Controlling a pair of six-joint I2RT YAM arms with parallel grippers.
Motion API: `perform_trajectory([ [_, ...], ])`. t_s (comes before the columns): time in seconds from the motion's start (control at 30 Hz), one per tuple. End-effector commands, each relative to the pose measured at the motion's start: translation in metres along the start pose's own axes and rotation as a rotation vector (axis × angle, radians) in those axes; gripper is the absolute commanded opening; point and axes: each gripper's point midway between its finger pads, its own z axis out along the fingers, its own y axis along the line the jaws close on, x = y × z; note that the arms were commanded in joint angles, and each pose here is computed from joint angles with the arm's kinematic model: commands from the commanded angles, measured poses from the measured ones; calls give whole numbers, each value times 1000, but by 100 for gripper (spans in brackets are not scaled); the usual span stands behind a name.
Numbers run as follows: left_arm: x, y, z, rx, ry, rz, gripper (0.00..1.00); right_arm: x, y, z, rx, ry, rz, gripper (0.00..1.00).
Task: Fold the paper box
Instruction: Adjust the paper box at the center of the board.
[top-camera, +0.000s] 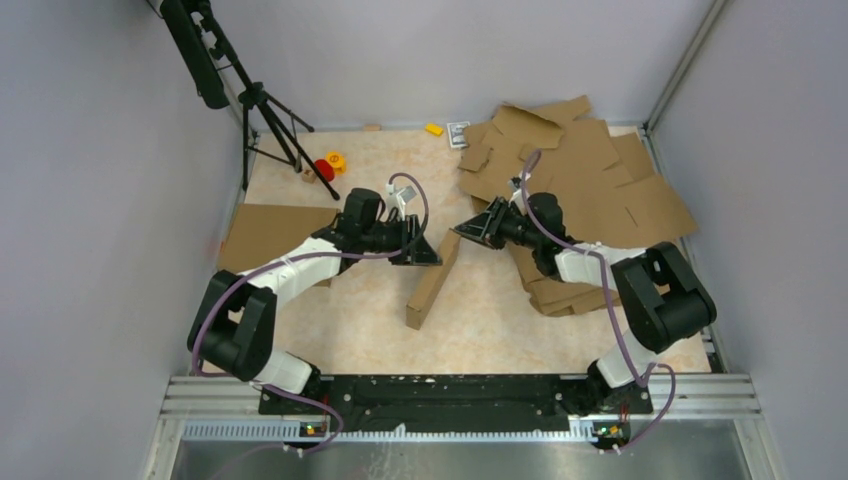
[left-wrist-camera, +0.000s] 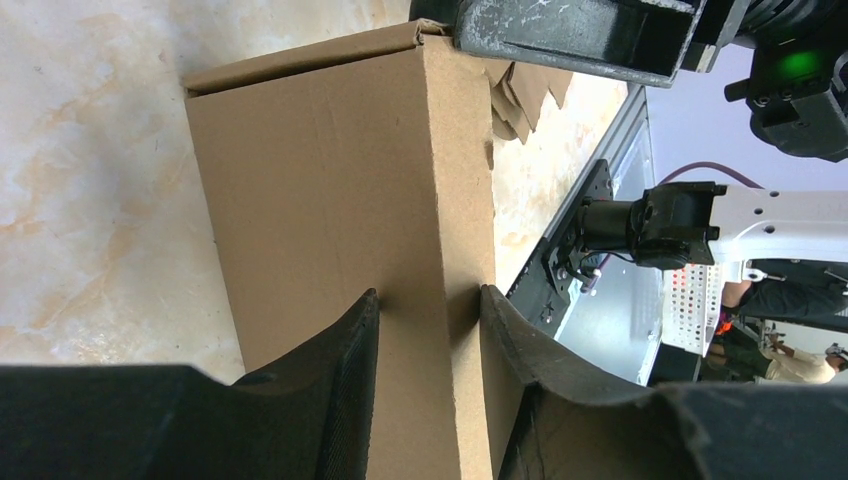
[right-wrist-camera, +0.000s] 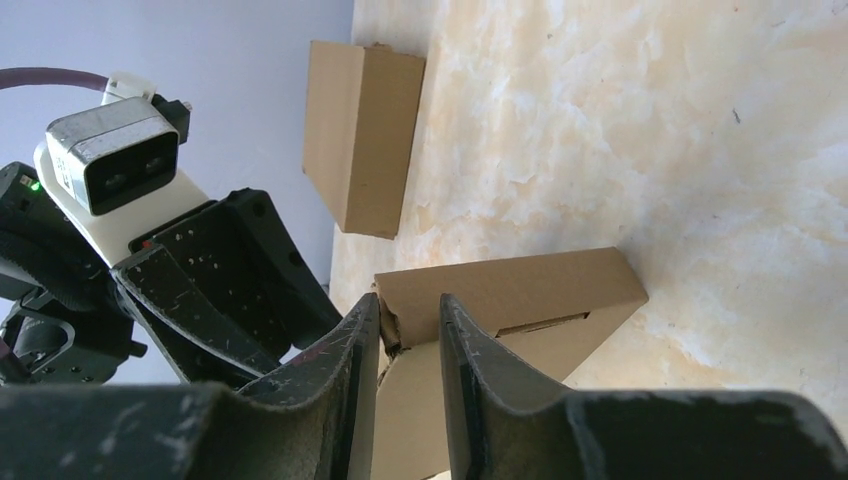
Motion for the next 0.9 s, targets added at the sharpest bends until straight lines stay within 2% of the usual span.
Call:
perform_trajectory([
  [0.0, 28, 45, 7, -159, 68, -39, 41, 37, -59, -5, 156, 82, 40, 25],
  [0.17, 30, 45, 8, -161, 77, -37, 41, 53, -80, -5, 182, 112, 69, 23],
  [0.23, 30, 45, 8, -167, 77, -36, 40, 54, -82, -5, 186, 114, 70, 19],
  [0.33, 30, 46, 8, -171, 79, -35, 41, 50, -79, -4, 187, 114, 56, 11],
  [0.5, 28, 44, 7, -174, 77, -27, 41, 29, -56, -5, 194, 82, -24, 10],
  [0.53, 28, 43, 7, -174, 76, -25, 41, 21, -47, -5, 188, 70, -46, 19],
  [0.6, 25, 41, 7, -170, 73, -22, 41, 10, -33, -8, 181, 53, -88, 44],
  [0.63, 24, 40, 7, -170, 72, -19, 41, 5, -26, -9, 182, 45, -108, 52],
  [0.8, 24, 34, 12, -171, 81, -3, 41, -5, -10, -26, 237, 20, -172, 84],
  [0.87, 25, 33, 14, -179, 82, 5, 41, 1, -8, -31, 255, 25, -157, 90],
])
